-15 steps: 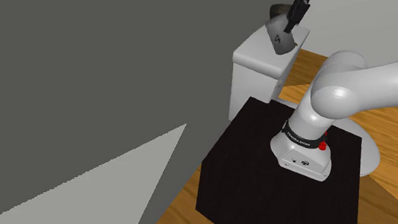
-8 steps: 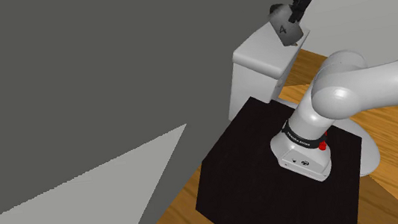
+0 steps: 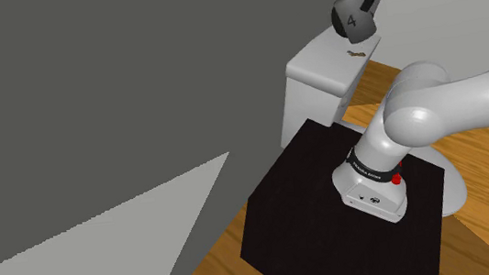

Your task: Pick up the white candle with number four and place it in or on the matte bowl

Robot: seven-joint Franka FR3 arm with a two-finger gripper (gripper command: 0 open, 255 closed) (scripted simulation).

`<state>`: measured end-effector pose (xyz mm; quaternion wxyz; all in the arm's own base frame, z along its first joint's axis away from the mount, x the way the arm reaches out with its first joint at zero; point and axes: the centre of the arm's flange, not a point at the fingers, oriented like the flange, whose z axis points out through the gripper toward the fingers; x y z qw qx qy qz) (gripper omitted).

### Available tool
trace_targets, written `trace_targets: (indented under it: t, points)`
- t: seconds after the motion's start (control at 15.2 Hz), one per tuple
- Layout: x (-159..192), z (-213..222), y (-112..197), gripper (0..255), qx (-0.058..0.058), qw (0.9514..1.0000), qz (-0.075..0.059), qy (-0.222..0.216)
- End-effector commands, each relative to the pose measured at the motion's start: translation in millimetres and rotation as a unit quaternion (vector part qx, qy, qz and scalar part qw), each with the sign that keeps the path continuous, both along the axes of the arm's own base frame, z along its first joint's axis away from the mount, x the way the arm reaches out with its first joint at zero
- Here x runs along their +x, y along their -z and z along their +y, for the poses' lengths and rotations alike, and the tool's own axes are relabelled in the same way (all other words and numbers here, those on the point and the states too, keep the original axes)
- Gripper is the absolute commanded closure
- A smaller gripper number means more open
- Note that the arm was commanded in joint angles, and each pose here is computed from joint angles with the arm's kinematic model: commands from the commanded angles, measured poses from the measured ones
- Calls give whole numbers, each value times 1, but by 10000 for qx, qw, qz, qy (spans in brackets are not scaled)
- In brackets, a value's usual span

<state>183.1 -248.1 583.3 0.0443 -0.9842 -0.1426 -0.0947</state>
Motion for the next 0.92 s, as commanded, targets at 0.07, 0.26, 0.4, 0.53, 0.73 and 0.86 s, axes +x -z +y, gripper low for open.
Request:
trace_targets:
  t: [0.07,0.26,0.4,0.53,0.73,0.86]
  points:
    - [0,-1,-17,255,-1,10000,-2,0]
    - [0,-1,-33,255,-1,10000,-2,0]
    - [0,-1,-43,255,-1,10000,-2,0]
    - [0,-1,-49,255,0,10000,-2,0]
    - [6,-40,-52,255,-1,10000,-2,0]
    - [9,-66,-54,255,-1,10000,-2,0]
